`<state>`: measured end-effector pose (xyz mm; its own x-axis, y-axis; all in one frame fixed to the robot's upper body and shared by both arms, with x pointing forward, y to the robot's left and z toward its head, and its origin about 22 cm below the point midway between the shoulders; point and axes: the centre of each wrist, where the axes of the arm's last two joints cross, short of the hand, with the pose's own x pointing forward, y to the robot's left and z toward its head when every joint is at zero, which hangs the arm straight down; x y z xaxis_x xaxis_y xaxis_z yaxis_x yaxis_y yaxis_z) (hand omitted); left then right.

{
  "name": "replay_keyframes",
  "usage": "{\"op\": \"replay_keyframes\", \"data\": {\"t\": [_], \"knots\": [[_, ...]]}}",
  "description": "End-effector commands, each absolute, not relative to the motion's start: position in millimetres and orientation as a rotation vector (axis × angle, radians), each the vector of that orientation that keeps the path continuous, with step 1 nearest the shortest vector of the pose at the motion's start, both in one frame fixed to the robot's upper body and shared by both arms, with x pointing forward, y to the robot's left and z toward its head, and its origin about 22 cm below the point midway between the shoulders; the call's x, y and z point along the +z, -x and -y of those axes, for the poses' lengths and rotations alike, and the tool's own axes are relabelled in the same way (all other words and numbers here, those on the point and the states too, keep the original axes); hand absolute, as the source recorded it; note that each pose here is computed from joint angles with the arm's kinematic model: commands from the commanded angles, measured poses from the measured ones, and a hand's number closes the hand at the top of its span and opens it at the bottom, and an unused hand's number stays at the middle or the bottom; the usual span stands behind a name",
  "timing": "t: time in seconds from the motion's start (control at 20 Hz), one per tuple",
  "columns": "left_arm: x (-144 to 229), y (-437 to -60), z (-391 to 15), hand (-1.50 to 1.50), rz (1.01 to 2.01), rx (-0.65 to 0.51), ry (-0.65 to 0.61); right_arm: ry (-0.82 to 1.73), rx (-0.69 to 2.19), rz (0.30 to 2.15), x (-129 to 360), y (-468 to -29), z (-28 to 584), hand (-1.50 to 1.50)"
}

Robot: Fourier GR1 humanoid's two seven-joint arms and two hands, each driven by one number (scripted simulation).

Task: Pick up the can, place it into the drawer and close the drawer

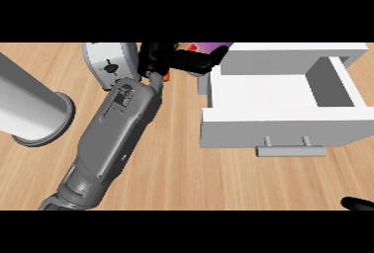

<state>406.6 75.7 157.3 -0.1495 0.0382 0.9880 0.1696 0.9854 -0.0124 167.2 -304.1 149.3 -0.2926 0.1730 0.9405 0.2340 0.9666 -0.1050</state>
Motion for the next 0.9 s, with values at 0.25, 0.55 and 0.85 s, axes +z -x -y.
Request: {"op": "replay_keyframes", "data": {"t": [0.25, 0.55, 0.85], "knots": [[224.5, -421.1, -27.2, 1.50, 1.704, -0.157, 0.119, 0.276, -0.074, 1.895, 160.1, -161.0, 282.3, -1.50], [256.6, -418.2, 1.8, 1.50, 1.674, -0.212, 0.116, 0.269, -0.086, 1.908, 156.1, -163.4, 282.3, -1.50], [254.4, -432.5, 7.3, 1.50, 1.667, -0.229, 0.066, 0.278, -0.053, 1.896, 166.0, -178.9, 298.5, -1.50]]}}
